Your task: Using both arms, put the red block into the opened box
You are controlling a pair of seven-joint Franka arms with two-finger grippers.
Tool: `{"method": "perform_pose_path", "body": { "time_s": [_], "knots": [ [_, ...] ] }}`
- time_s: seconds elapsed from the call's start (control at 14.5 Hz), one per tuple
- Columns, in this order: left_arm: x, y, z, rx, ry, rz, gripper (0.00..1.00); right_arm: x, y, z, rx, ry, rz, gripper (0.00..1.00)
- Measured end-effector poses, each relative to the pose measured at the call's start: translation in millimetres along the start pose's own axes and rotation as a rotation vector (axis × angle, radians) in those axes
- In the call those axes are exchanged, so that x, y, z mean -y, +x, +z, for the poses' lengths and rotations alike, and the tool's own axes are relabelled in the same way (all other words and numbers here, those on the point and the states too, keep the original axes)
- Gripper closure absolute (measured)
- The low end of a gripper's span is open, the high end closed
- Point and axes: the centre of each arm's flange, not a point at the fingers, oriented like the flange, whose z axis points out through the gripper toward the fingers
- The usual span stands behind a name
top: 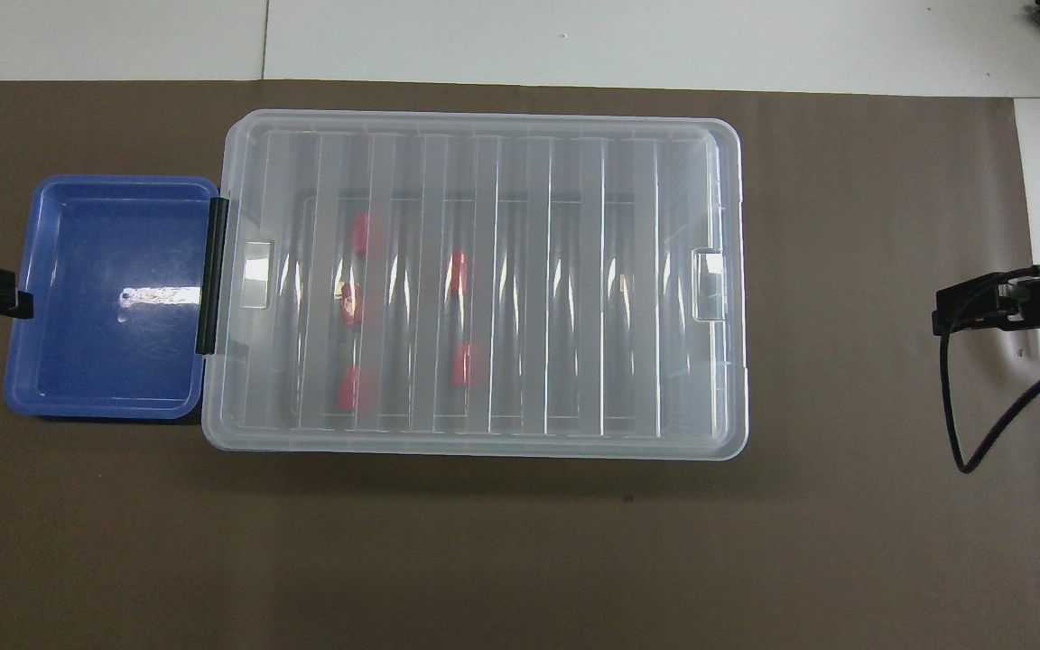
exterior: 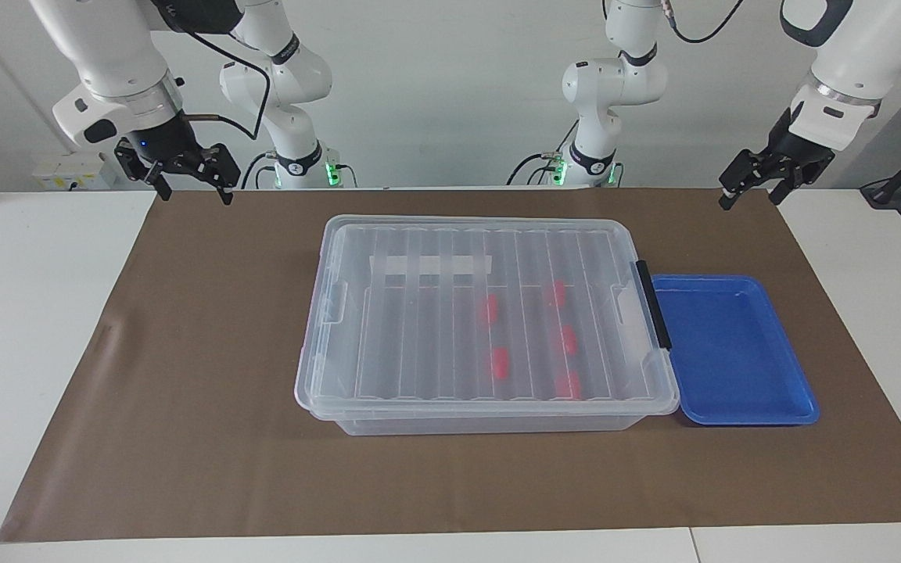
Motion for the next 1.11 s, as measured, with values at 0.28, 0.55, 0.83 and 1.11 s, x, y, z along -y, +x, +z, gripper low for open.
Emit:
{"method": "perform_pose_path", "body": {
  "time_s": [0.28,0.55,0.83,1.11],
  "knots": [
    [0,-2,1,0.017,0.006,0.000,0.00,0,0,0,0.000,0.000,0.000,0.00],
    [1,-6,2,0.042,0.018,0.001,0.00,-7,1,0,0.000,0.001,0.014,0.00],
    [-2,-7,2,0.044,0.019,0.006,0.00,-8,1,0,-0.004,0.002,0.016,0.00],
    [-23,-8,1,0.035,0.028,0.029,0.00,-8,1,0,-0.004,0.002,0.016,0.00]
  ]
}}
